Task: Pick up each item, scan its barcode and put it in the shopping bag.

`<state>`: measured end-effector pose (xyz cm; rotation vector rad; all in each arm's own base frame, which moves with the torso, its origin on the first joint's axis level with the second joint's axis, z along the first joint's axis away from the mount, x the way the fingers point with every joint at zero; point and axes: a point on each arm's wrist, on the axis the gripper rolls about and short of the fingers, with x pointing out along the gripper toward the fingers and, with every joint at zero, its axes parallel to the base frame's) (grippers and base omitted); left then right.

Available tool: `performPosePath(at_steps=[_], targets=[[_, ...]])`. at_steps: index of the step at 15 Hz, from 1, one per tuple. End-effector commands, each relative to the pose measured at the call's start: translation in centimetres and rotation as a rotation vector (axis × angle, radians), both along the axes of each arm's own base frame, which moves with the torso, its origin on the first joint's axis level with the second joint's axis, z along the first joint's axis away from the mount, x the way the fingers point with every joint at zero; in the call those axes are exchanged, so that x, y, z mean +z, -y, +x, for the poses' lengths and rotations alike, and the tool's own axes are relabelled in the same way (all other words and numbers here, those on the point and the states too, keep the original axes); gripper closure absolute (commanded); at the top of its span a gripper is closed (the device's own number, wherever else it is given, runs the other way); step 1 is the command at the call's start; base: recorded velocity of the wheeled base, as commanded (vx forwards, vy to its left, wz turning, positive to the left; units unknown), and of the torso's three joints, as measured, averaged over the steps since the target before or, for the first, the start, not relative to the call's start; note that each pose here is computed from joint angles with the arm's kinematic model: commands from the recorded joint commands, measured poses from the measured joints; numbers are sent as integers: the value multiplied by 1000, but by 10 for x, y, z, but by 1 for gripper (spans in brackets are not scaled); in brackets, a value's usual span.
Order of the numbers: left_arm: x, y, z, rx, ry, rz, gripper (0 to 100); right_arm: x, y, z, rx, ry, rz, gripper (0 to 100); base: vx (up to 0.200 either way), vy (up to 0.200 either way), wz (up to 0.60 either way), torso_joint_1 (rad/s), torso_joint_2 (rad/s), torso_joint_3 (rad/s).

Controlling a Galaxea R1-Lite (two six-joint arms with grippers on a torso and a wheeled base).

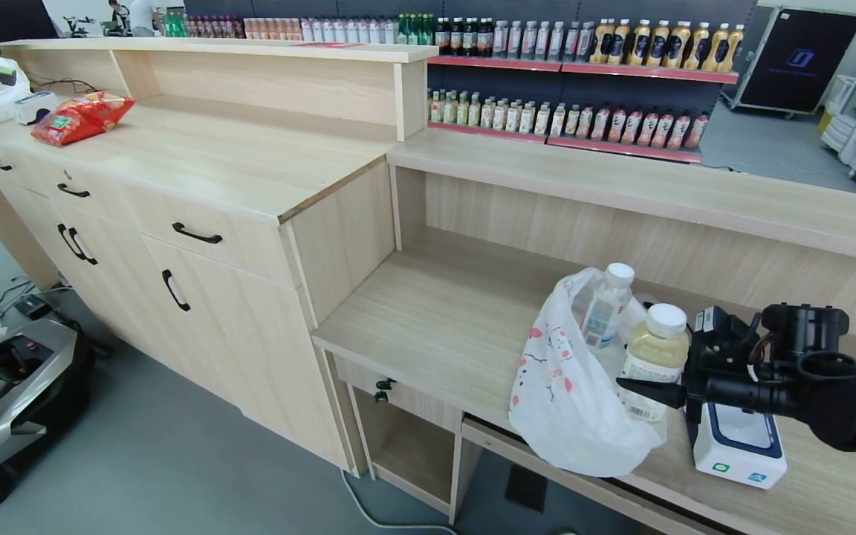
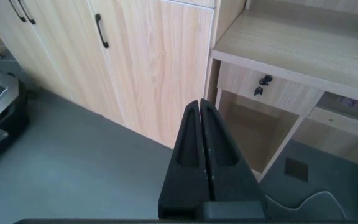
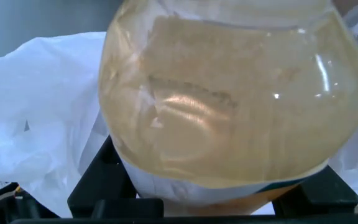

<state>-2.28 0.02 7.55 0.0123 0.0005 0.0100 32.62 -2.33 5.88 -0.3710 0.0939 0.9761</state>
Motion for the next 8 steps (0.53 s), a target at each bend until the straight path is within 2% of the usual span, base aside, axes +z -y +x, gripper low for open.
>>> performPosePath(at_steps=[1,8], targets=[[0,0,0,1,0,0,100,-10,-2,7,10,-11,2,100,0,0,0,0,0,0],[0,0,0,1,0,0,100,-28,-12,23,44,-23,5,100,0,0,0,0,0,0]])
